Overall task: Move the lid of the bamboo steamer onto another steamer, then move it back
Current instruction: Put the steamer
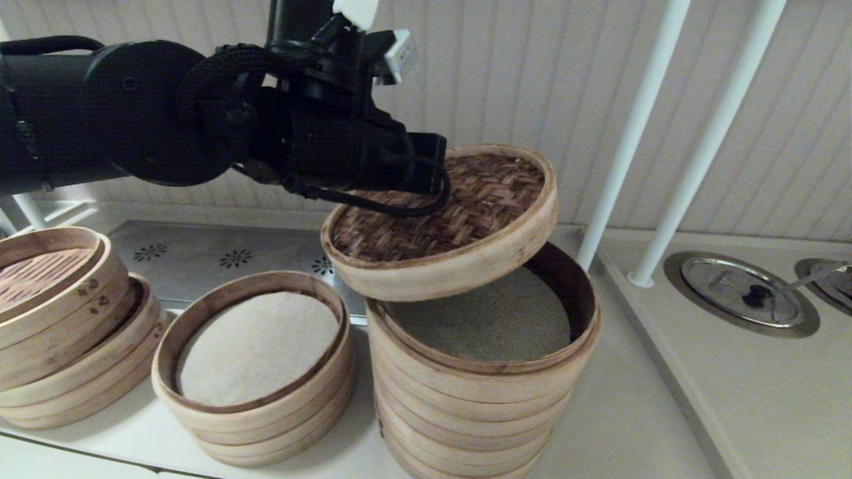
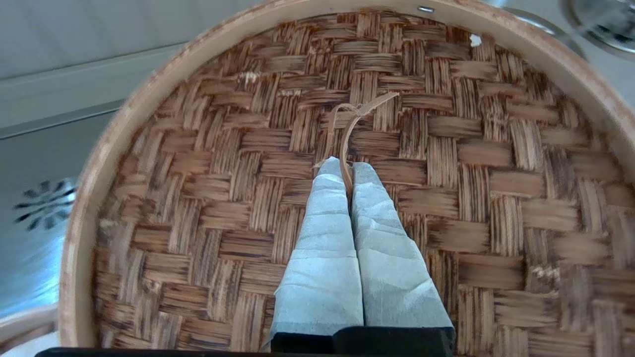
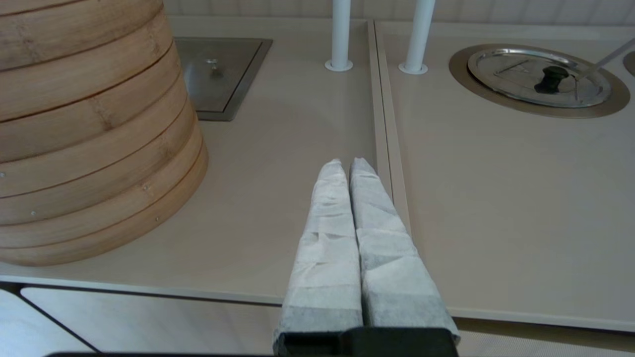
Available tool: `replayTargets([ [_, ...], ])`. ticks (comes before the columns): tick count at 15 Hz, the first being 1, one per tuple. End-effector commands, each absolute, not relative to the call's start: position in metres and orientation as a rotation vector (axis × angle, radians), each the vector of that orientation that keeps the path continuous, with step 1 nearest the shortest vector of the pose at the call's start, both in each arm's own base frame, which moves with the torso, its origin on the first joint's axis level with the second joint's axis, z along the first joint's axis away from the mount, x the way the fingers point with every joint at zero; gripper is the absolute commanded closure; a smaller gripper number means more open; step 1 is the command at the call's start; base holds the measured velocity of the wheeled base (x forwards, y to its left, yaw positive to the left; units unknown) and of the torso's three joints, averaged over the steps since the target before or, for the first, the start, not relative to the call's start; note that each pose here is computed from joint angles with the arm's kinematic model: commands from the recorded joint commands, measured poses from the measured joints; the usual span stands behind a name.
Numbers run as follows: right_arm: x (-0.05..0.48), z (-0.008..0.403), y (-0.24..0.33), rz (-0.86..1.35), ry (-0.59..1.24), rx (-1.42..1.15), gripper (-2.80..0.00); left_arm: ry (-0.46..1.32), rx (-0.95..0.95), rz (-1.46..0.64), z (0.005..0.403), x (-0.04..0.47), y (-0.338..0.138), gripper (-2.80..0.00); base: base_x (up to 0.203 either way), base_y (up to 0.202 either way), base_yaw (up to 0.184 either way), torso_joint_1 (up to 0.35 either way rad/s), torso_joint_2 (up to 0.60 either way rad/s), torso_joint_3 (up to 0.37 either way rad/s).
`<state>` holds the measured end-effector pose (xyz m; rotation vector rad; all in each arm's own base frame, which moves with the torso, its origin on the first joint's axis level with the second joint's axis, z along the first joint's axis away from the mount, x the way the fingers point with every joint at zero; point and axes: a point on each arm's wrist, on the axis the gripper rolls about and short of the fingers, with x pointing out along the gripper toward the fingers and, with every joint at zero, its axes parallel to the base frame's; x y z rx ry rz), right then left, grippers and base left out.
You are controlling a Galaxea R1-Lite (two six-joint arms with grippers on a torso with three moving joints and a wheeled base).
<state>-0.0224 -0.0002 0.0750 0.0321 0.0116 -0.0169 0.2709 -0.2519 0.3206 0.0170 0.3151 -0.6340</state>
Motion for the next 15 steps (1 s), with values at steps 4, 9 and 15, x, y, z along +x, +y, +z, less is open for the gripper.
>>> replayTargets([
  [4, -0.022, 0.075, 0.000, -0.016, 0.014, 0.032, 0.00, 0.347, 0.053, -0.697, 0.308, 0.264, -0.283, 0.00, 0.000, 0.000, 0.000, 0.000, 0.00, 0.000],
  [9, -0.022, 0.075, 0.000, -0.017, 0.014, 0.032, 0.00, 0.358, 0.072, -0.718, 0.301, 0.263, -0.295, 0.00, 0.000, 0.000, 0.000, 0.000, 0.00, 0.000],
  [15, -0.022, 0.075, 0.000, -0.016, 0.014, 0.032, 0.00, 0.367, 0.082, -0.743, 0.298, 0.255, -0.302, 0.00, 0.000, 0.000, 0.000, 0.000, 0.00, 0.000],
])
